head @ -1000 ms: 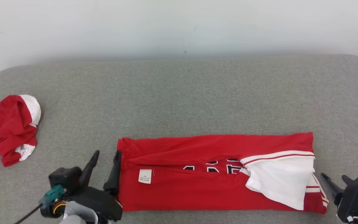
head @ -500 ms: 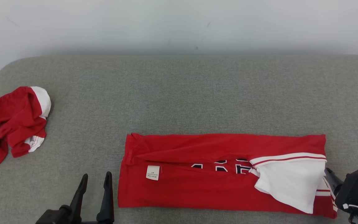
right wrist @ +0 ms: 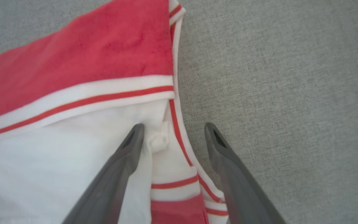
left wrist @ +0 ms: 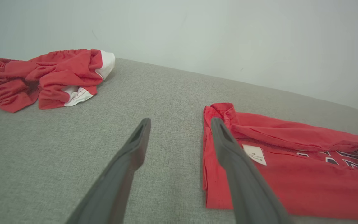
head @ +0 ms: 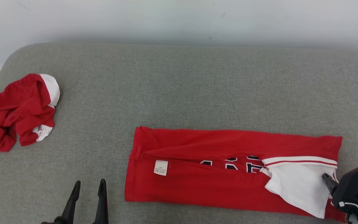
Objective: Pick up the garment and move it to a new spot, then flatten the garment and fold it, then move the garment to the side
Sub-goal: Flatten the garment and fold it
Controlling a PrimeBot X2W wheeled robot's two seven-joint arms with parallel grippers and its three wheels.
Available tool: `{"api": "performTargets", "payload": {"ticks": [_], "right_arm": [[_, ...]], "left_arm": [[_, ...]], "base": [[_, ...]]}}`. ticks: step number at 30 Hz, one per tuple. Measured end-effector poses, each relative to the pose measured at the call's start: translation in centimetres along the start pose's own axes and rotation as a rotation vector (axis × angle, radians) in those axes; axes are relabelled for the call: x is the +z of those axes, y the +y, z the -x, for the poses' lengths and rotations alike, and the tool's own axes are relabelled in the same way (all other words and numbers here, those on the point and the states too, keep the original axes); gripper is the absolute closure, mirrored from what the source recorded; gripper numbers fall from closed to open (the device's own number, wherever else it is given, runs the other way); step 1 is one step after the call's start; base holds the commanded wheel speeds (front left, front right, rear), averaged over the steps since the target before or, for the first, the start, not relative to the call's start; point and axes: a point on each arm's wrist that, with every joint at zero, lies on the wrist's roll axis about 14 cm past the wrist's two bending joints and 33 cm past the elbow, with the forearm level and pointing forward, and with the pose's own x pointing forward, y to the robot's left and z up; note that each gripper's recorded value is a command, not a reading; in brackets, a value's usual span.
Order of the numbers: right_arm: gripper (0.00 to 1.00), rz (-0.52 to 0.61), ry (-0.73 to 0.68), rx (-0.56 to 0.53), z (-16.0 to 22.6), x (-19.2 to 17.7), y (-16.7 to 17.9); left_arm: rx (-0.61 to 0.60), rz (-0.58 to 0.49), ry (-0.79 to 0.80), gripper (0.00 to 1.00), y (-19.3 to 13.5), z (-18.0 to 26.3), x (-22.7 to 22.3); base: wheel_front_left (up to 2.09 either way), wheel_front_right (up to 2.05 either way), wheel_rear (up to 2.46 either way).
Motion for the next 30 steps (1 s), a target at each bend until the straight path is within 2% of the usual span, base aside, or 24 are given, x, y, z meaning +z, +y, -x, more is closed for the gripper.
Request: {"api": "performTargets", "payload": {"ticks": [9,11,12,13,18,25,30], "right_arm": [[0.0,0.082,0.057,0.001,-1.4,-0.4,0.3],[0.67,0.109,0.065,0.007,-1.7,-0.3,0.5],[0.92,0.11,0.063,0.011,-1.8,-0.3,0.5],[1.0,0.113,0.065,0.013,-1.9,-0.3,0.6],[1.0,0.105,0.017,0.005,-1.9,0.9,0.2],[1.0,0.051,-0.145,-0.106,0.0,5.3,-3.8],[1.0,0.024,-0.173,-0.232,2.0,5.7,-8.0]], "left_arm": [[0.014,-0.015,0.017,0.0,0.4,-0.1,-0.5],[0.018,-0.015,0.017,0.0,0.5,-0.1,-0.6],[0.021,-0.014,0.019,0.0,0.6,-0.1,-0.6],[0.023,-0.013,0.019,0.0,0.6,-0.1,-0.6],[0.032,-0.014,0.015,0.0,0.9,-0.2,-0.5],[0.024,-0.01,0.017,0.0,0.7,-0.2,-0.6],[0.007,-0.005,0.012,0.0,0.1,0.0,-0.5]], "base": [[0.0,0.0,0.0],[0.0,0.0,0.0],[0.0,0.0,0.0],[0.0,0.0,0.0],[0.0,0.0,0.0],[0.0,0.0,0.0],[0.0,0.0,0.0]]}}
